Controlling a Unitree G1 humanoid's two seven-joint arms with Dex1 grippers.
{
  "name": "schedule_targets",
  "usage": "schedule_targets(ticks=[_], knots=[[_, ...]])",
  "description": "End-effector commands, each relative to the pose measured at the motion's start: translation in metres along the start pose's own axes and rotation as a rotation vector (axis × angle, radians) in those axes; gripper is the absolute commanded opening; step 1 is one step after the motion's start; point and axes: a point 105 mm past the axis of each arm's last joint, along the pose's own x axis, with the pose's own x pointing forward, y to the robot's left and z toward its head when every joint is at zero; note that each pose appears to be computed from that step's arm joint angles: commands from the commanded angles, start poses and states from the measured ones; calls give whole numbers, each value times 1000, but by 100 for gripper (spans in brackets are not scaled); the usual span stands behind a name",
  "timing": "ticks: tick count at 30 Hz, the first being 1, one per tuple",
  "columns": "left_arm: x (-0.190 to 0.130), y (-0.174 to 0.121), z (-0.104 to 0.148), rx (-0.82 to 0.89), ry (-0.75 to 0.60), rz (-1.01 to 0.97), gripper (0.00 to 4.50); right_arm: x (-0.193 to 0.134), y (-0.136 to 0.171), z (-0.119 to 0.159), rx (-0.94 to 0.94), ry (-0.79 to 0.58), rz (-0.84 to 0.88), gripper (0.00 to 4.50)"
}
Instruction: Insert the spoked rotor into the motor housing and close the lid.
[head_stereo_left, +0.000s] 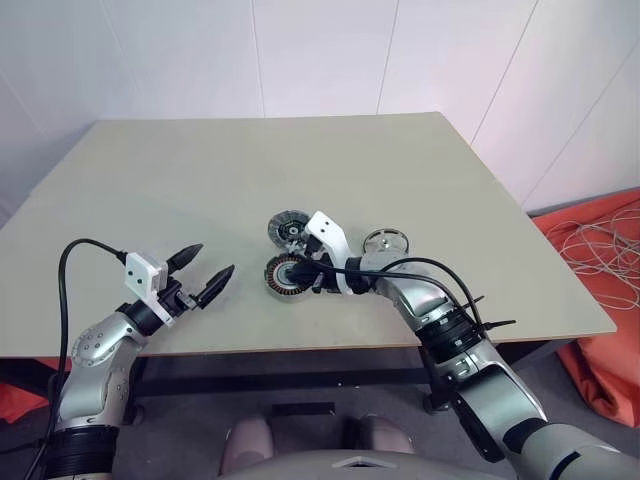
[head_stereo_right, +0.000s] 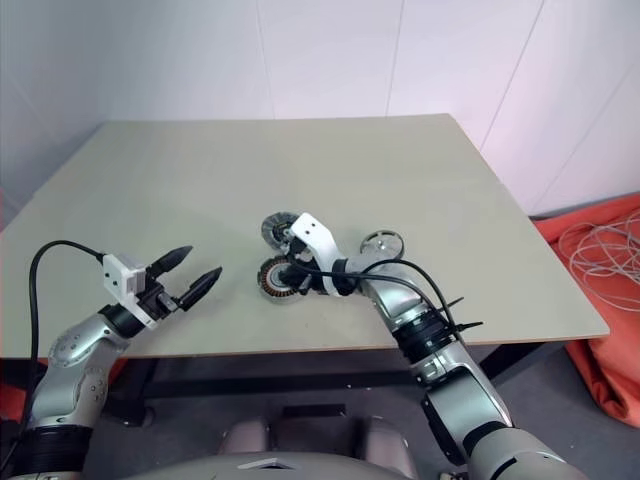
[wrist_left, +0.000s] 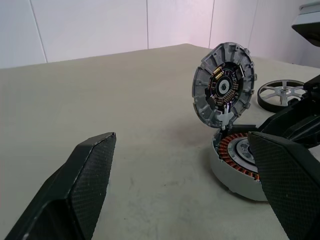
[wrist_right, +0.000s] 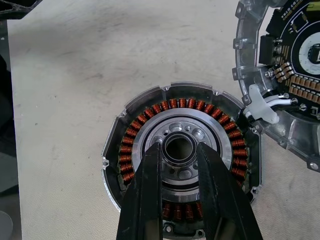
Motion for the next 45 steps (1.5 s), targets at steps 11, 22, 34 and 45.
schedule_targets(ticks=[11,22,34,45], knots=[[5,0,15,41,-46,-13,450,0,-3,8,-22,-28,-13,65],[6,0,16,43,-48,-14,450,-1,-2,8,-25,-30,-11,204],[7,0,16,42,-49,-18,450,-11,1,42,-68,-119,0,447],[9,0,16,42,-50,-22,450,-20,6,49,-17,-154,23,327]])
